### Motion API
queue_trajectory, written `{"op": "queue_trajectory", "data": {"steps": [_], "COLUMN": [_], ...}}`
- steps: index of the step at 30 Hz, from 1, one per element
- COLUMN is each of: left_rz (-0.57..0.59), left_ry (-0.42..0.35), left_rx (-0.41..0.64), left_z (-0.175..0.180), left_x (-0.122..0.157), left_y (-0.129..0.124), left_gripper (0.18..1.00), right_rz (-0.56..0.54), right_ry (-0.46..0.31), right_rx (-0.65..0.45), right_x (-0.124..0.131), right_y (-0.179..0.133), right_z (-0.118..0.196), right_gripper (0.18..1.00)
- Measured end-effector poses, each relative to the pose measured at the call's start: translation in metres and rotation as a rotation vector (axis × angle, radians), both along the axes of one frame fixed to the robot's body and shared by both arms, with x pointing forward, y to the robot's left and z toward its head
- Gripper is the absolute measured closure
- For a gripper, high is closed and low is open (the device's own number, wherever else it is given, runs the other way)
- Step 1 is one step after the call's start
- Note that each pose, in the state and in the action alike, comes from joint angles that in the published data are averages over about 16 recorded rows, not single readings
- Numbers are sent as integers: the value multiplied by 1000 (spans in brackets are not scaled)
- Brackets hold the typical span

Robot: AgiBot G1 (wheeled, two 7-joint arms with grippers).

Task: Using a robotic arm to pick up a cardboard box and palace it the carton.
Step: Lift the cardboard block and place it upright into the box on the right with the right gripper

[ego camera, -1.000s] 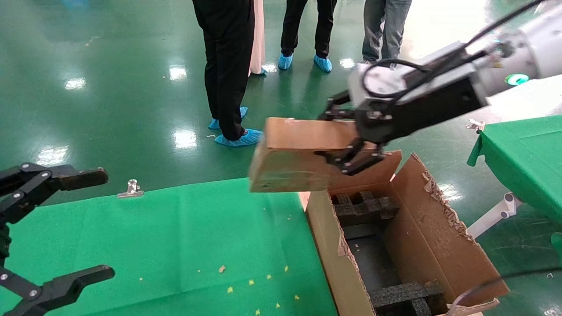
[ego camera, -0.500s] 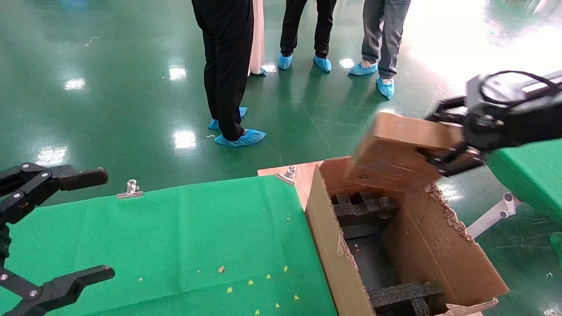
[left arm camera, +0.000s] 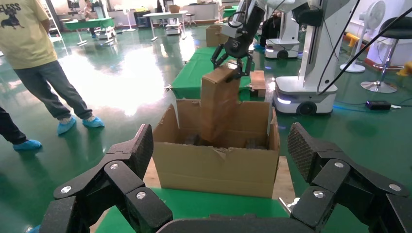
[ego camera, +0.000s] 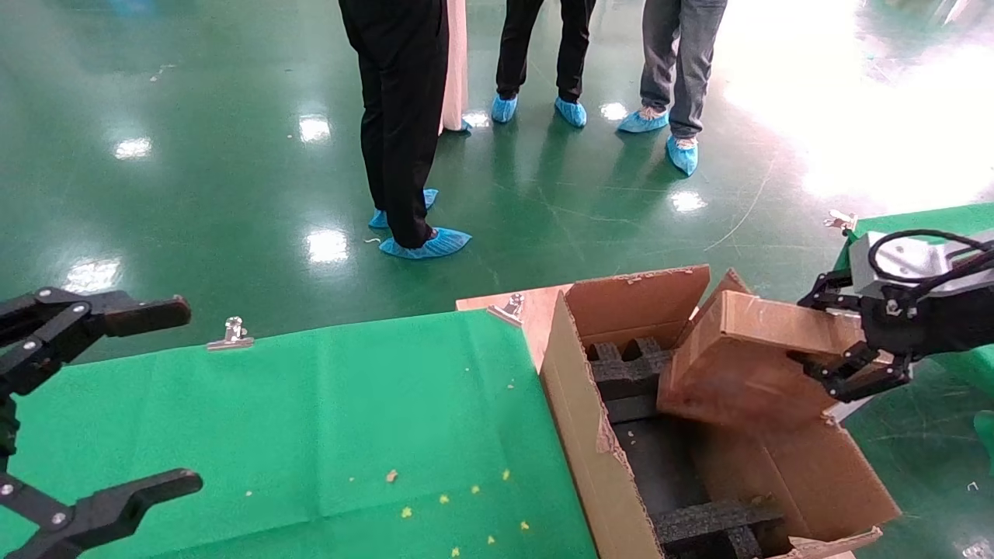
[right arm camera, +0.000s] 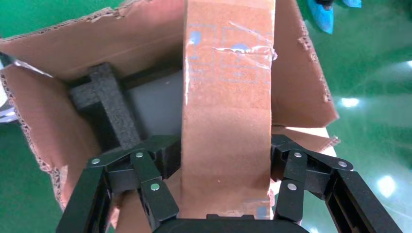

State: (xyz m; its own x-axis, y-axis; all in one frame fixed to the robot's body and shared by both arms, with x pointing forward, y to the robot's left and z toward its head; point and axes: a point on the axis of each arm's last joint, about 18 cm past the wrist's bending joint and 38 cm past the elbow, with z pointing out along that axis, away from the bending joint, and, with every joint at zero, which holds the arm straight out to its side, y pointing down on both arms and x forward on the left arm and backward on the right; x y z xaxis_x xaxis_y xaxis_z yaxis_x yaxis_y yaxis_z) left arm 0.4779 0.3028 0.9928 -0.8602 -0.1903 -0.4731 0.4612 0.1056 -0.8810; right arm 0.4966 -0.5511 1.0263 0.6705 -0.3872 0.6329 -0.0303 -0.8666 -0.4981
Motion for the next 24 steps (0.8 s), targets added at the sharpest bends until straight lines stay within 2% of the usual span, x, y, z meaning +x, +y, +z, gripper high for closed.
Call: {"op": "queue_trajectory", "data": {"steps": [7, 12, 17, 24], "left_rz": [0, 0, 0, 0], "left_ry": [0, 0, 0, 0], "left_rx": [0, 0, 0, 0], "left_z": [0, 0, 0, 0], "left_x": [0, 0, 0, 0], "left_y": [0, 0, 0, 0], "left_gripper": [184, 184, 184, 184], "right_rz": [-10, -62, -168, -391], "right_ry": [18, 36, 84, 172], "right_rx": [2, 52, 141, 299], "right_x": [1, 6, 16, 32], "right_y": [-2, -3, -7, -15], "right_z": [-6, -10, -20, -40], "right_gripper": [867, 871, 873, 875]}}
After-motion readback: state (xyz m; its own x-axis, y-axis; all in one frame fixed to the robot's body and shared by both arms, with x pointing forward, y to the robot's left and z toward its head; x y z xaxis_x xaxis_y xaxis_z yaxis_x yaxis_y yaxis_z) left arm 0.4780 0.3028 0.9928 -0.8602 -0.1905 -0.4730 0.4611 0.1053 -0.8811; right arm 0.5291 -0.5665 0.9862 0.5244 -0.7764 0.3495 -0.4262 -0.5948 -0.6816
